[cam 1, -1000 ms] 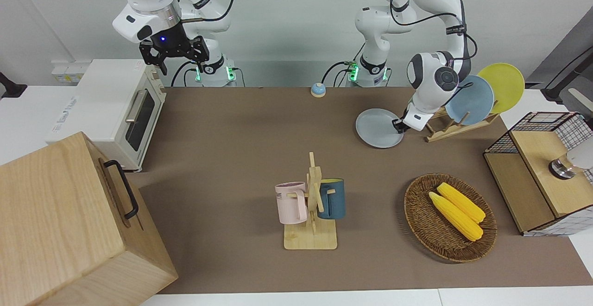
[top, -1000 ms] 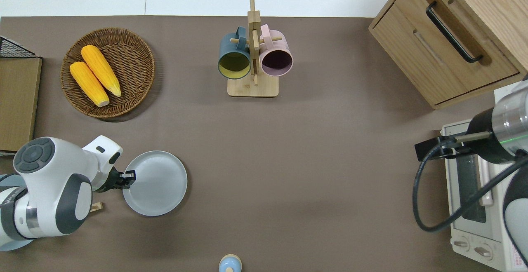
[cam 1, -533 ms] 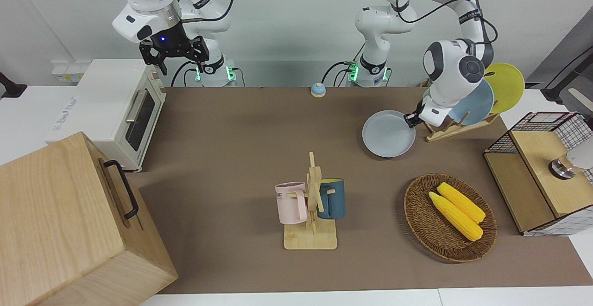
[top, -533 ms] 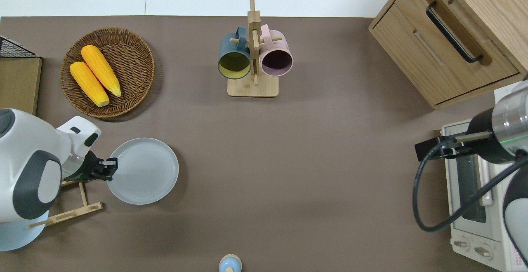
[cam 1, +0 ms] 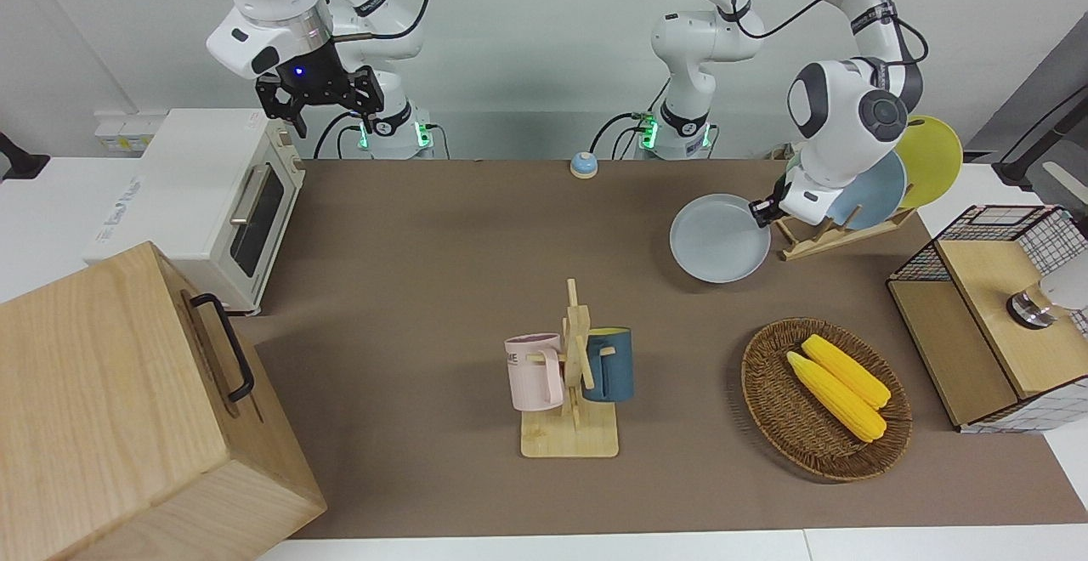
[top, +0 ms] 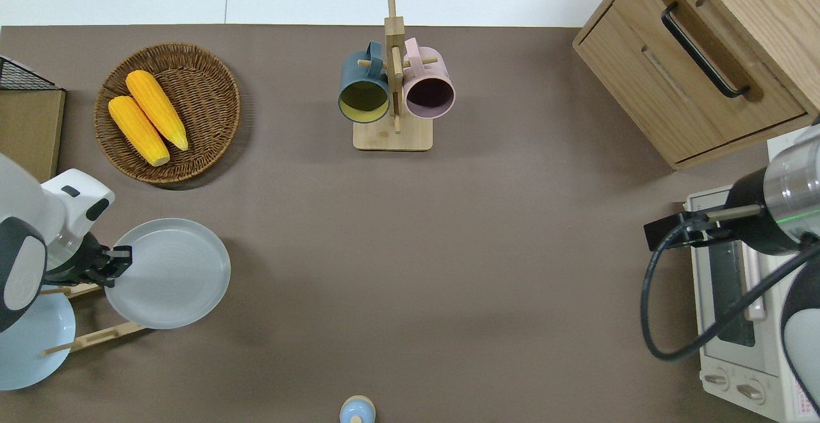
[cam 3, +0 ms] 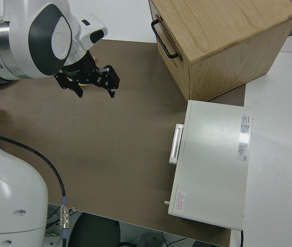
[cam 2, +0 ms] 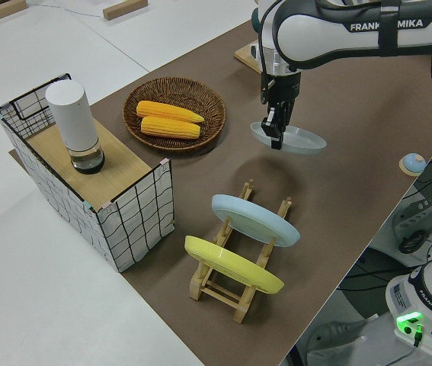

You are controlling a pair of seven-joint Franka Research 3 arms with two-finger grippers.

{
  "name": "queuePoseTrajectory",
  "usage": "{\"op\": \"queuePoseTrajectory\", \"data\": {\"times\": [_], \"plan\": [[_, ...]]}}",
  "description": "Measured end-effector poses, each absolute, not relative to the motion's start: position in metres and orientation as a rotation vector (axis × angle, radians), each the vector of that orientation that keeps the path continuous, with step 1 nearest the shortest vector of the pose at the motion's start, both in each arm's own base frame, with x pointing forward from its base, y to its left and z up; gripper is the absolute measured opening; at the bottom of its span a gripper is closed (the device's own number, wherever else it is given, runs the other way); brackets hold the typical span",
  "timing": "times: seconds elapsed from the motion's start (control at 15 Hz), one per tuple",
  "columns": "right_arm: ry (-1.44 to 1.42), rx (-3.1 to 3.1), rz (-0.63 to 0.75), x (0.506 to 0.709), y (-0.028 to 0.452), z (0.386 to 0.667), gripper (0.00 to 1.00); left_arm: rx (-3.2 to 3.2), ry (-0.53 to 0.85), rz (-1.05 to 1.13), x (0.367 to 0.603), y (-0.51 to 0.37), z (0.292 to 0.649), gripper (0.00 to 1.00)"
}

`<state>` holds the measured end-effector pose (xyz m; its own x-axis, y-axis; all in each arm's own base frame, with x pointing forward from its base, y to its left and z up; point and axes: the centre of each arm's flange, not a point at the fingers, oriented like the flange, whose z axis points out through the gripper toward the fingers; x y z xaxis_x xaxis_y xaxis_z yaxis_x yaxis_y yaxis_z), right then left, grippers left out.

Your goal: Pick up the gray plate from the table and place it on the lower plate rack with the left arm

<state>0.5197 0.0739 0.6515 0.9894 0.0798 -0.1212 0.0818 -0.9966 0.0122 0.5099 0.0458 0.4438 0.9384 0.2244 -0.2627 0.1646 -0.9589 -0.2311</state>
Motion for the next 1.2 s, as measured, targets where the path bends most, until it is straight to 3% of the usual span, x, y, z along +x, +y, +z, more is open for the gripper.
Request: {"op": "queuePoseTrajectory", "data": {"times": [0.6,1.2], "plan": [[0.127,3.116,-0.189,0.520,0.074,0.652,0.99,-2.324,-0.240,0.362,0.506,0.060,0.485,0.02],[0.127,3.116,-0.189,0.520,0.074,0.652,0.99,-2.081,-0.311,0.375,0.511,0.038,0.441,0.02]]}}
